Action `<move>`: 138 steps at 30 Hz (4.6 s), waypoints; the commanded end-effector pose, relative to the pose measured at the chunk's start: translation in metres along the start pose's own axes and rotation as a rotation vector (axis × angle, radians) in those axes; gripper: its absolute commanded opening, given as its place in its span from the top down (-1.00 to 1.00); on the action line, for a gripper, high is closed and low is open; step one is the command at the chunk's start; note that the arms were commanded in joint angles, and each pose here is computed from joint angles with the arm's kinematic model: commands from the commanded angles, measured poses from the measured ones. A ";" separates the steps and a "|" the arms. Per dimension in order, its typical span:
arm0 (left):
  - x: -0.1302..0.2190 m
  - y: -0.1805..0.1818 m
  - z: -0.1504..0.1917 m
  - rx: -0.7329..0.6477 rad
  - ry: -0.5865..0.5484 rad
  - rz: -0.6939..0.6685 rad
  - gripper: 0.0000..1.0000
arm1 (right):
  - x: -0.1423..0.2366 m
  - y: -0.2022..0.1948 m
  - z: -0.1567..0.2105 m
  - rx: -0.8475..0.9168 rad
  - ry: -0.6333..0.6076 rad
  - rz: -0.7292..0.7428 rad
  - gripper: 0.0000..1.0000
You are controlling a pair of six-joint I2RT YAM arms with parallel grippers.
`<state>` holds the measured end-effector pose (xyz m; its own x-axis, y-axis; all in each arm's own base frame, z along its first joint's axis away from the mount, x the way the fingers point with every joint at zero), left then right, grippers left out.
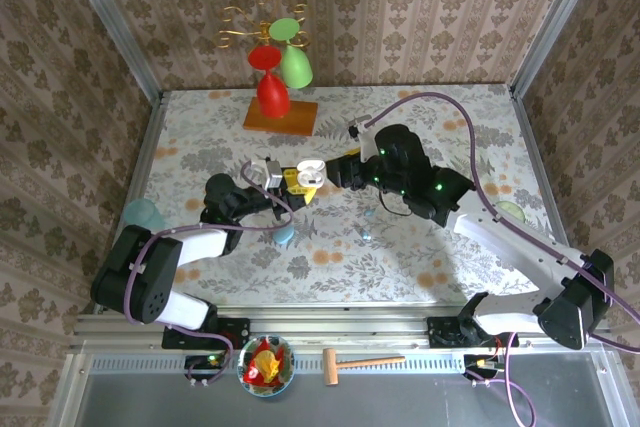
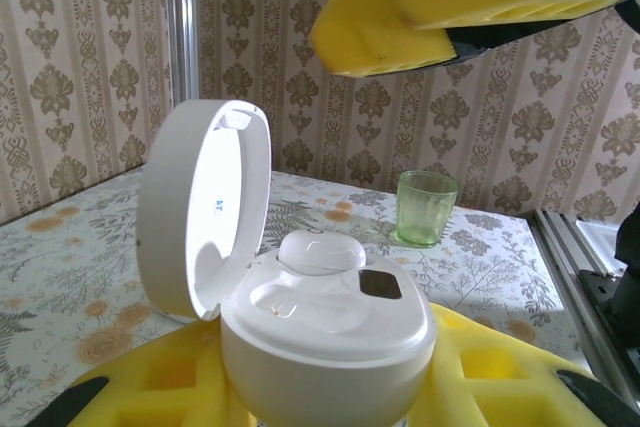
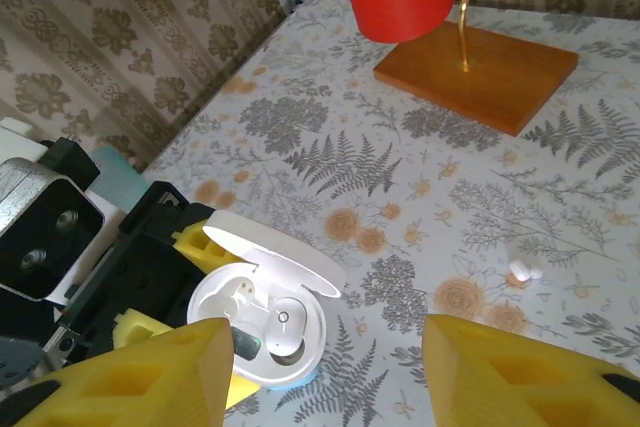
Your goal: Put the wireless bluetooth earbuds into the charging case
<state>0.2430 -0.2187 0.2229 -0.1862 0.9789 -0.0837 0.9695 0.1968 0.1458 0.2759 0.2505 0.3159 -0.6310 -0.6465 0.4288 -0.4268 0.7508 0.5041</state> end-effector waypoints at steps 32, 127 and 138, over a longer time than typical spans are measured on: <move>0.029 -0.002 -0.030 -0.208 -0.061 -0.206 0.52 | -0.178 -0.154 0.049 -0.061 0.375 0.418 0.05; 0.030 0.021 -0.024 -0.298 -0.019 -0.371 0.51 | -0.035 0.061 -0.013 -0.067 0.108 -0.294 0.65; 0.028 0.022 -0.026 -0.295 -0.024 -0.361 0.51 | -0.074 0.067 -0.002 -0.062 0.164 -0.307 0.65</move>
<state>0.2542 -0.1838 0.2332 -0.5120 0.8460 -0.1487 0.7814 0.5306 0.3285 0.2928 0.3380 0.3095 -0.3803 -0.8347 0.3984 -0.5085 0.5485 0.6637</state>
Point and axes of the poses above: each hand's point on the last joint's axis, 136 mm out from that joint toward the fingers, its own x axis back along the fingers, its own y axis along the line the jaws close on, z = x × y, the point moved 5 cm from there along x, back along the fingers, and after that the axes turned 12 degrees about -x, right-handed, at the moved point
